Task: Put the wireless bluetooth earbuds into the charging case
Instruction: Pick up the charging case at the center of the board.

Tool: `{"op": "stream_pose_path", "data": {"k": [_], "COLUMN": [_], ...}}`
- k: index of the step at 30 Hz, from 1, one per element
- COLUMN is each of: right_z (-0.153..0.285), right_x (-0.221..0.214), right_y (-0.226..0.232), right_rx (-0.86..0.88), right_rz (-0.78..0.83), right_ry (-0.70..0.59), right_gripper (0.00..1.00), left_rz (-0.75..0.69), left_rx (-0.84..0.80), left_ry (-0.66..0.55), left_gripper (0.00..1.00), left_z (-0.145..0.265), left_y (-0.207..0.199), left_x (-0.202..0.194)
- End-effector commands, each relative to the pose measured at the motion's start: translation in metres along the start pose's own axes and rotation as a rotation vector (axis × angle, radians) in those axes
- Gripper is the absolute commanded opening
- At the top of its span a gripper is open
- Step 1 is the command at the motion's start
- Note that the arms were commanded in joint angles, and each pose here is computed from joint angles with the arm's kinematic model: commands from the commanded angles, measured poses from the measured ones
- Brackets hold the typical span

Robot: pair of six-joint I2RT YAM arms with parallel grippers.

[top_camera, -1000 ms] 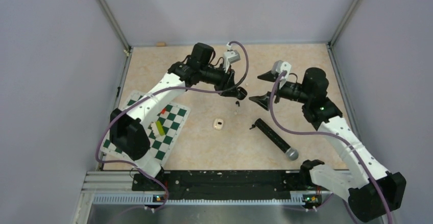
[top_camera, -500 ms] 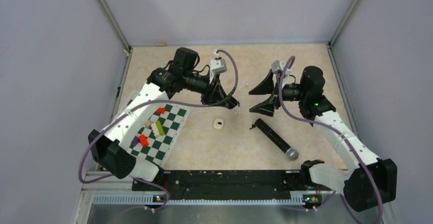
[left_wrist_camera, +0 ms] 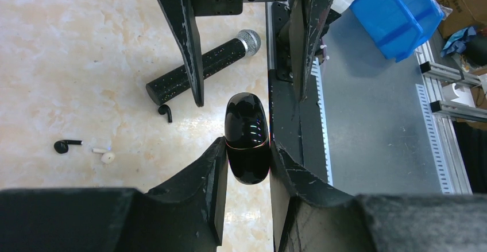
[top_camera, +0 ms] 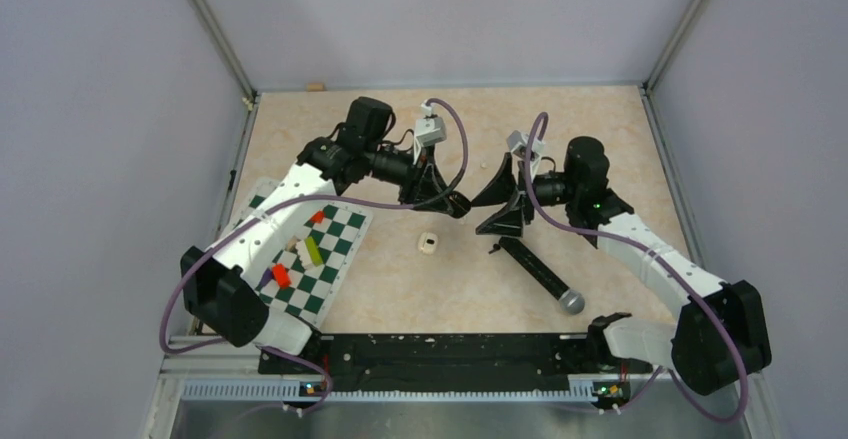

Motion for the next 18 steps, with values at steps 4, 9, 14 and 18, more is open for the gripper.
{"op": "stream_pose_path", "data": {"k": [4, 9, 14, 18], "right_z": [-0.010, -0.011, -0.011, -0.010], "right_x": [-0.002, -0.005, -0.006, -0.006], "right_y": [0.001, -0.003, -0.004, -0.003], "right_rx": [0.047, 0.021, 0.007, 0.005], "right_rz": [0.007, 0.009, 0.023, 0.037], "right_ry": [-0.001, 0.000, 0.003, 0.001], "right_gripper": [0.71, 0.67, 0.65, 0.59], "left_rz": [-0.006, 0.013, 0.022, 0.028], "left_rx": [-0.043, -0.057, -0.065, -0.068], "left_ry": [-0.005, 0.008, 0.027, 0.038], "left_gripper": [0.00, 0.00, 0.00, 0.00], "left_z": [-0.010, -0.016, -0.023, -0.027], "left_y": [0.005, 0.007, 0.008, 0.009], "left_x": [0.000, -0.004, -0.010, -0.012]}}
Point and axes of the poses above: each gripper's point midway between its finger pads, its own z axis back along the fingers, its own y axis along the line the jaws close on, x = y × z, the point moved 8 cm from there along z, back along the fingers, and after that the axes turned 4 degrees about z, right-handed, at the moved point
